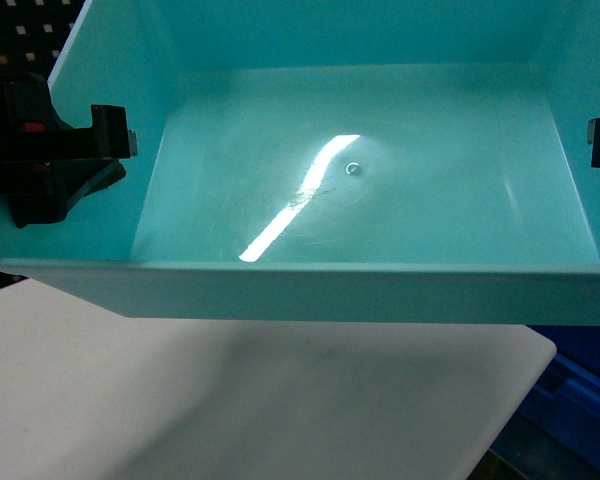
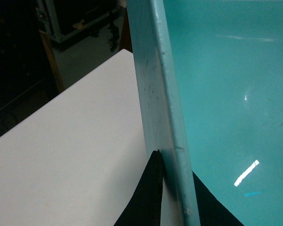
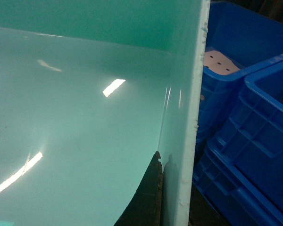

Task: Stack blue boxes stably on right

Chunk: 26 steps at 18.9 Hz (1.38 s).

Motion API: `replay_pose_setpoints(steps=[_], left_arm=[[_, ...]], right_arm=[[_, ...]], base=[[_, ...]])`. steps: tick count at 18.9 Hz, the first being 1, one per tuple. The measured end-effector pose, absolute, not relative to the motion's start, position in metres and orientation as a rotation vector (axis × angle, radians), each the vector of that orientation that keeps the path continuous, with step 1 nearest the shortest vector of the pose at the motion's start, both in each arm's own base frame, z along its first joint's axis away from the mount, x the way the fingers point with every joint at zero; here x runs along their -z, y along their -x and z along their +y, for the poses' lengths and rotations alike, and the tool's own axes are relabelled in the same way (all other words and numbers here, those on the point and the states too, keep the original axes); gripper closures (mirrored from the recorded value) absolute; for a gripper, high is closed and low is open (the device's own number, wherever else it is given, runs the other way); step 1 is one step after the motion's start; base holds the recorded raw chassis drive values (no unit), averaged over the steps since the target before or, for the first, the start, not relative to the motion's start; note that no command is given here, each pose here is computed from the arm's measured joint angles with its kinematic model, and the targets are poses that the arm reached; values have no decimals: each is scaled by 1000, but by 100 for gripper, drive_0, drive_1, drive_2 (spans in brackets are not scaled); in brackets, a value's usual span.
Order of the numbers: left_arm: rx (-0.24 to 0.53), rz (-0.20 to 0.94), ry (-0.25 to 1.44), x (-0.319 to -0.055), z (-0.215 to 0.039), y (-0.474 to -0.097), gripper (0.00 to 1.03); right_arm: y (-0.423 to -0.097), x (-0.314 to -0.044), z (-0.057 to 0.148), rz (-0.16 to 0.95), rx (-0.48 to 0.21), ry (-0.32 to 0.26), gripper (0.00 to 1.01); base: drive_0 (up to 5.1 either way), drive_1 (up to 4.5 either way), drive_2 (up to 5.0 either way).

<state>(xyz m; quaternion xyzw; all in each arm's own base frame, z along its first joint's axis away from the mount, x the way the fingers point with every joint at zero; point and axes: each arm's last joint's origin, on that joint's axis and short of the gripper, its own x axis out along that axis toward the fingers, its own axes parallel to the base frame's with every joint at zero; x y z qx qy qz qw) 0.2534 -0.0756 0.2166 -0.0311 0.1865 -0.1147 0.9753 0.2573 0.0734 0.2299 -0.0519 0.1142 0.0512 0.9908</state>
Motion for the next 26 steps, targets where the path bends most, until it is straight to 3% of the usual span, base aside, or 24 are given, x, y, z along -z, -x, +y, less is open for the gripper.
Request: replay_pose_setpoints(steps=[26], left_arm=[[232,376,62,-217,-76,-253,98]], right_arm=[[-257,-230,73,229,-103,104,99]], base=[[-163,-163,-163]])
